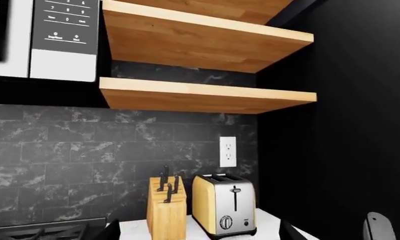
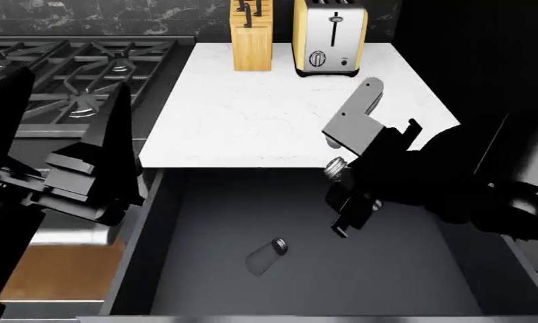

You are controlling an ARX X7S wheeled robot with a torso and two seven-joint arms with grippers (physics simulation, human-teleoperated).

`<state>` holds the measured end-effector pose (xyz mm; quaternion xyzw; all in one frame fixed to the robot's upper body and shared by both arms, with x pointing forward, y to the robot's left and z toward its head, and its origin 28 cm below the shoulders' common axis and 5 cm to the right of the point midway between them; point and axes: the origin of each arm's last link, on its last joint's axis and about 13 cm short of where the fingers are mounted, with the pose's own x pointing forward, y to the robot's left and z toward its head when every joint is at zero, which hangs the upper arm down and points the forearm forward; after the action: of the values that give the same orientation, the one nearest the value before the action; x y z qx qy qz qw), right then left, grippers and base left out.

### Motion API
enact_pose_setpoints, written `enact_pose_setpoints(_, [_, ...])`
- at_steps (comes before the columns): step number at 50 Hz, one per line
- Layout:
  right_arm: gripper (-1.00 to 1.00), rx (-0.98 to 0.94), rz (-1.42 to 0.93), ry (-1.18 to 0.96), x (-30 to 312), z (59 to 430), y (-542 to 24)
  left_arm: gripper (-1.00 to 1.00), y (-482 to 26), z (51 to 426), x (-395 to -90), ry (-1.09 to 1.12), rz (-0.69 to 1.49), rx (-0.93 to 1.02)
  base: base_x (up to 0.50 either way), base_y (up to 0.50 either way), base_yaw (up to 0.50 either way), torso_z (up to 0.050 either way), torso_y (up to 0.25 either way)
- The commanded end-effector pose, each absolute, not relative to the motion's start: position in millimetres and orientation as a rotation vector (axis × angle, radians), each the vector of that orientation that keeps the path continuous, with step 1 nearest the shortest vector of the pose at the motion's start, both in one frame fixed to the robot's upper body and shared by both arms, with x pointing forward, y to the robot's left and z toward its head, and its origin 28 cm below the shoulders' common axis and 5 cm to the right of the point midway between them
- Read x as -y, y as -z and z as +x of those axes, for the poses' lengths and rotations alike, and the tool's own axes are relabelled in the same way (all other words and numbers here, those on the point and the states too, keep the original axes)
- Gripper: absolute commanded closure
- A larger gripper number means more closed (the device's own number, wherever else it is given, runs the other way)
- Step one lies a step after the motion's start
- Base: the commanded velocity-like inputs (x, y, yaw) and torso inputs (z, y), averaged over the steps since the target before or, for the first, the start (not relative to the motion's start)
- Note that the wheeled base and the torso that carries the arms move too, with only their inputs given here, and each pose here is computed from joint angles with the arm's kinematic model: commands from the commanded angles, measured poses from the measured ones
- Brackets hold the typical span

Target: Pick and place the shaker into the drawer. Then close the cabinet.

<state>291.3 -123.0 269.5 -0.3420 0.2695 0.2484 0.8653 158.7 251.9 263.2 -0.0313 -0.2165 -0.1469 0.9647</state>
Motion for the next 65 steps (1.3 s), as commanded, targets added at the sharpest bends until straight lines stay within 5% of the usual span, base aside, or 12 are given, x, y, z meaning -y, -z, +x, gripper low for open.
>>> enact_pose_setpoints(1, [1.00,-0.637,-0.836,-0.394,136.2,311.3,-234.1,-1.00,-260.5,152.1,-257.5,0.282,-0.056,0.424,0.00,0.00,0.00,0.000,0.000])
enact_pose_setpoints(30, [1.00,-0.705,-0.654,-0.440,125.5,299.3,-141.0,-1.00,-254.8,136.7,-257.9,0.281,-0.052,0.394,0.00,0.00,0.00,0.000,0.000])
enact_pose_setpoints(51, [1.00,-0.696,-0.594,-0.432,118.9,299.7,-128.4,-1.00,-250.0,132.5,-257.8,0.287,-0.049,0.388,0.00,0.00,0.00,0.000,0.000])
enact_pose_setpoints(52, [-1.00,-0.676,-0.582,-0.431,118.3,299.9,-134.1,-1.00,-250.2,132.7,-257.8,0.288,-0.049,0.388,0.00,0.00,0.00,0.000,0.000])
enact_pose_setpoints(65, [-1.00,-0.293,-0.389,-0.368,111.5,276.9,-223.8,-1.00,-250.9,137.2,-250.4,0.306,-0.063,0.376,0.00,0.00,0.00,0.000,0.000])
